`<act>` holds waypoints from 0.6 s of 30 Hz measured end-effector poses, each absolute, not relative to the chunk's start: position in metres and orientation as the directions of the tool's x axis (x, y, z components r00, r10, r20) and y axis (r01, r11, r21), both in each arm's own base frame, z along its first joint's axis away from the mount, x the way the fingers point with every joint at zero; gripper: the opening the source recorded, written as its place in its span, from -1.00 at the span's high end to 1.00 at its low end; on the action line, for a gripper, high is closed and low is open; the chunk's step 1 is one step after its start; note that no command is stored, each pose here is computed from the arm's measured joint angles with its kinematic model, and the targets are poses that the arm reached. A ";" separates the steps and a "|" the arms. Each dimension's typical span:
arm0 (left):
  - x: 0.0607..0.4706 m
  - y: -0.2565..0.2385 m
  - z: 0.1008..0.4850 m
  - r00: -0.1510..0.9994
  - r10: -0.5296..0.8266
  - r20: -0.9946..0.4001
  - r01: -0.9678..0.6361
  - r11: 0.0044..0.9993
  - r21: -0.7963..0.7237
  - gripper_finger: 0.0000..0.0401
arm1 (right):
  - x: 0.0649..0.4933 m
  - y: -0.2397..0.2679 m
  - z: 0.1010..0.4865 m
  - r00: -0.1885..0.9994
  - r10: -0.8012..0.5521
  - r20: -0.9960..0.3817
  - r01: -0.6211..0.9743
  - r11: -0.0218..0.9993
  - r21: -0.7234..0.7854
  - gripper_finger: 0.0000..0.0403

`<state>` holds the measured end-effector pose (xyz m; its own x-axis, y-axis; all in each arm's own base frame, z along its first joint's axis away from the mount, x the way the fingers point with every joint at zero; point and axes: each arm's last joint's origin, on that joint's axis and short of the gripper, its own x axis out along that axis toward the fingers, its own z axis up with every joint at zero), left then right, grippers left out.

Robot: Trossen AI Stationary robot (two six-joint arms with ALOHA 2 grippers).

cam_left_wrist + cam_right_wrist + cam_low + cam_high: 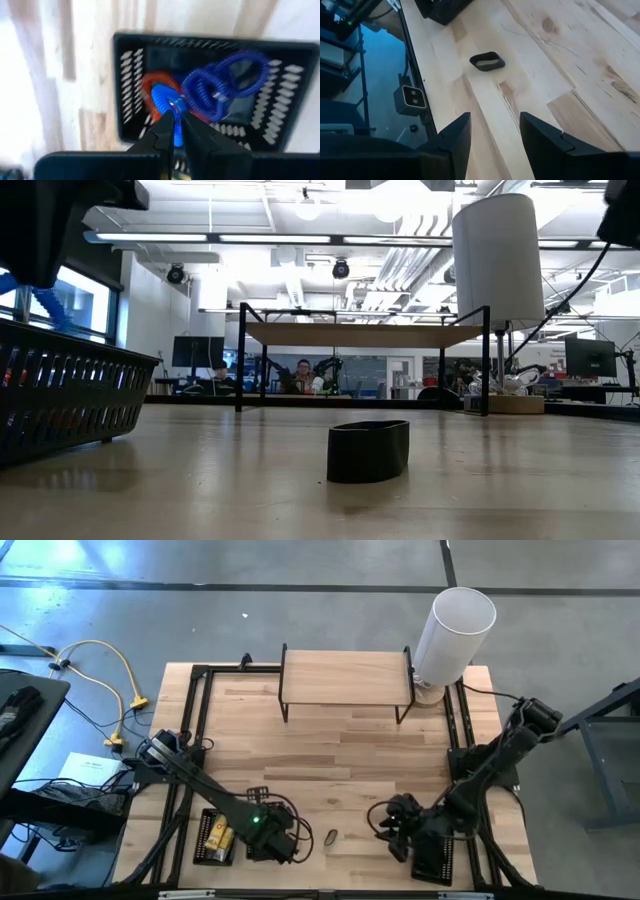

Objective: Pick & Place Office Desk Supplies
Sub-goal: Put the blue spring key chain into the middle black basket, then put the black rubber band into the right black basket

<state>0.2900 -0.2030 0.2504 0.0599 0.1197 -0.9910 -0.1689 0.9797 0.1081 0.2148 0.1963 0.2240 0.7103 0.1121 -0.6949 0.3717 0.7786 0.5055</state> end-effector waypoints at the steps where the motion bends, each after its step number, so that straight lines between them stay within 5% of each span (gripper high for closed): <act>1: 0.292 -0.204 0.250 0.077 0.109 -0.991 -0.158 0.983 0.096 0.88 | 0.217 0.194 0.224 0.704 0.119 -0.700 0.369 0.781 0.503 0.22; 12: 0.293 -0.206 0.250 0.074 0.069 -0.995 -0.154 0.986 0.057 0.87 | 0.239 0.184 0.232 0.733 0.230 -0.640 0.234 0.798 0.555 0.22; 18: 0.292 -0.206 0.247 0.056 0.060 -0.997 -0.163 0.985 0.050 0.65 | 0.244 0.189 0.241 0.780 0.284 -0.557 0.103 0.821 0.562 0.22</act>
